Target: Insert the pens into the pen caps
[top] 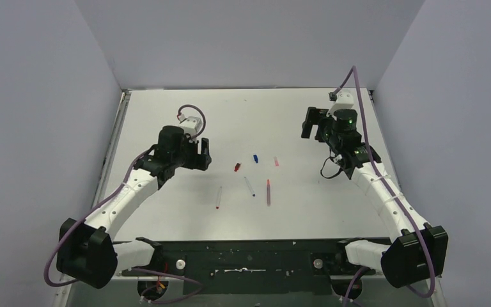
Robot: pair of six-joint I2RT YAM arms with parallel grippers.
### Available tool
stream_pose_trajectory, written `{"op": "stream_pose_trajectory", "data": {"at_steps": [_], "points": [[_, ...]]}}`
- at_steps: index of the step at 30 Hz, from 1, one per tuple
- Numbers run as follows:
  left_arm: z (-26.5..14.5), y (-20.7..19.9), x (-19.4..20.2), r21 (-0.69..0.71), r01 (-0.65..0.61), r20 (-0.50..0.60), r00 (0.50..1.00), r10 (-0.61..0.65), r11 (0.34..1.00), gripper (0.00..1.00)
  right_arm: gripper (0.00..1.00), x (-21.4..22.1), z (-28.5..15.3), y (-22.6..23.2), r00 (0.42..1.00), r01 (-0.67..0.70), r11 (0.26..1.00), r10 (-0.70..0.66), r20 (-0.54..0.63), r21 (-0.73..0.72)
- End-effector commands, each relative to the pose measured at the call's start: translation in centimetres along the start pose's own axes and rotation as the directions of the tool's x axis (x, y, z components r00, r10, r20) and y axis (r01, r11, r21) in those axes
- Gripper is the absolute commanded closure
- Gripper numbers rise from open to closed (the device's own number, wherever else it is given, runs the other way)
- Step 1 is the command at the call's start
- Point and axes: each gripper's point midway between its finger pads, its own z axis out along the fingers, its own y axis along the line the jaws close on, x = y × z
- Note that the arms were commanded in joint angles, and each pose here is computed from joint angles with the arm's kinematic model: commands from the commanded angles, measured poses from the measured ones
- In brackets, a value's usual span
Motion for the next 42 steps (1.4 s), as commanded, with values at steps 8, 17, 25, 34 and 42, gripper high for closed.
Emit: {"op": "stream_pose_trajectory", "data": {"at_steps": [8, 17, 25, 34, 42], "points": [[-3.0, 0.1, 3.7, -0.067, 0.144, -0.043, 0.988, -0.147, 0.987, 0.32, 0.02, 0.0, -1.4, 8.9, 1.0, 0.006, 0.999, -0.007, -0.018, -0.042], [-11.1, 2.6, -1.3, -0.145, 0.173, 0.133, 0.979, -0.154, 0.974, 0.27, 0.35, 12.3, -1.5, 20.3, 0.84, -0.345, 0.922, 0.387, -0.381, 0.176], [-15.8, 3.5, -3.0, -0.168, 0.213, 0.233, 0.957, -0.172, 0.962, 0.26, 0.37, 19.4, -1.4, 27.6, 0.796, -0.198, 0.96, 0.274, -0.539, 0.196], [-17.3, 4.1, -3.3, -0.218, 0.139, 0.229, 0.969, -0.088, 0.966, 0.21, 0.51, 23.0, -1.6, 30.6, 0.774, -0.156, 0.963, 0.257, -0.579, 0.218], [-17.6, 4.5, -3.4, -0.243, 0.102, 0.222, 0.974, -0.047, 0.965, 0.17, 0.55, 25.2, -1.1, 30.9, 0.759, -0.135, 0.964, 0.25, -0.601, 0.231]]}}
